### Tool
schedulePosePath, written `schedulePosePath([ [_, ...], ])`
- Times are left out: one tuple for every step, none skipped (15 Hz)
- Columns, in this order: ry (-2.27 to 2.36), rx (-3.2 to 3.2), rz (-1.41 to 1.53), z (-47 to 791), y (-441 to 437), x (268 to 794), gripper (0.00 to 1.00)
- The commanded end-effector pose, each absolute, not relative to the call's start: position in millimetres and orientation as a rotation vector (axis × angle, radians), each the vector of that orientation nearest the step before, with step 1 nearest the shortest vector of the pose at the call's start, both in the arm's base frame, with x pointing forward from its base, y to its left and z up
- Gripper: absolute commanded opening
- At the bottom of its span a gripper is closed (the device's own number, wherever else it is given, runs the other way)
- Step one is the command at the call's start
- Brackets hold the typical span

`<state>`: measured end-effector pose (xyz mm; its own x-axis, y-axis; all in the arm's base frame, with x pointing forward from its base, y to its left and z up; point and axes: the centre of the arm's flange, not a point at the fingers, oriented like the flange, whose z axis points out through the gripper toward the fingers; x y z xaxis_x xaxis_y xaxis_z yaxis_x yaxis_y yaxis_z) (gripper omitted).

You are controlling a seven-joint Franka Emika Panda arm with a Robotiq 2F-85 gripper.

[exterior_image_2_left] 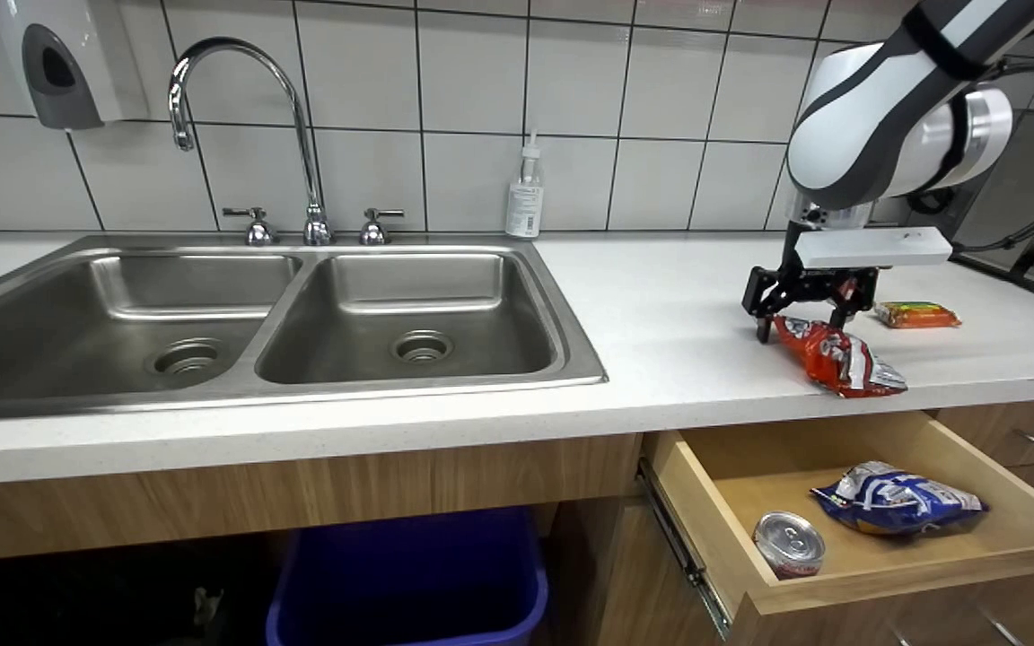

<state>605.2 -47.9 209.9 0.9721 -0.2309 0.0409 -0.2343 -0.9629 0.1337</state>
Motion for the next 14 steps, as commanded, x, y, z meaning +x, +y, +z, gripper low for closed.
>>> schedulePosePath([
  [-0.373,2.985,0.064,223.4,-44.4,571.0,1.0],
  [-0.377,2.985,0.066,223.2,-43.7,565.1,1.0],
  [-0.383,2.987,0.068,223.1,-42.6,559.9,1.0],
  [-0.39,2.988,0.071,222.8,-41.0,553.9,1.0],
  [-0.398,2.989,0.074,222.5,-39.7,548.7,1.0],
  [-0.409,2.991,0.074,222.4,-37.2,541.8,1.0],
  [-0.418,2.99,0.077,222.1,-35.1,536.0,1.0],
  [-0.428,2.991,0.078,222.2,-32.6,527.8,1.0],
  [-0.437,2.992,0.079,222.0,-29.9,520.2,1.0],
  [-0.447,2.994,0.078,221.5,-27.2,512.2,1.0],
  [-0.454,2.997,0.08,221.3,-24.6,505.8,1.0],
  [-0.463,3.0,0.081,221.1,-22.0,498.5,1.0],
  [-0.473,3.003,0.082,221.5,-19.9,492.5,1.0],
  [-0.482,3.006,0.085,221.4,-18.1,486.3,1.0],
])
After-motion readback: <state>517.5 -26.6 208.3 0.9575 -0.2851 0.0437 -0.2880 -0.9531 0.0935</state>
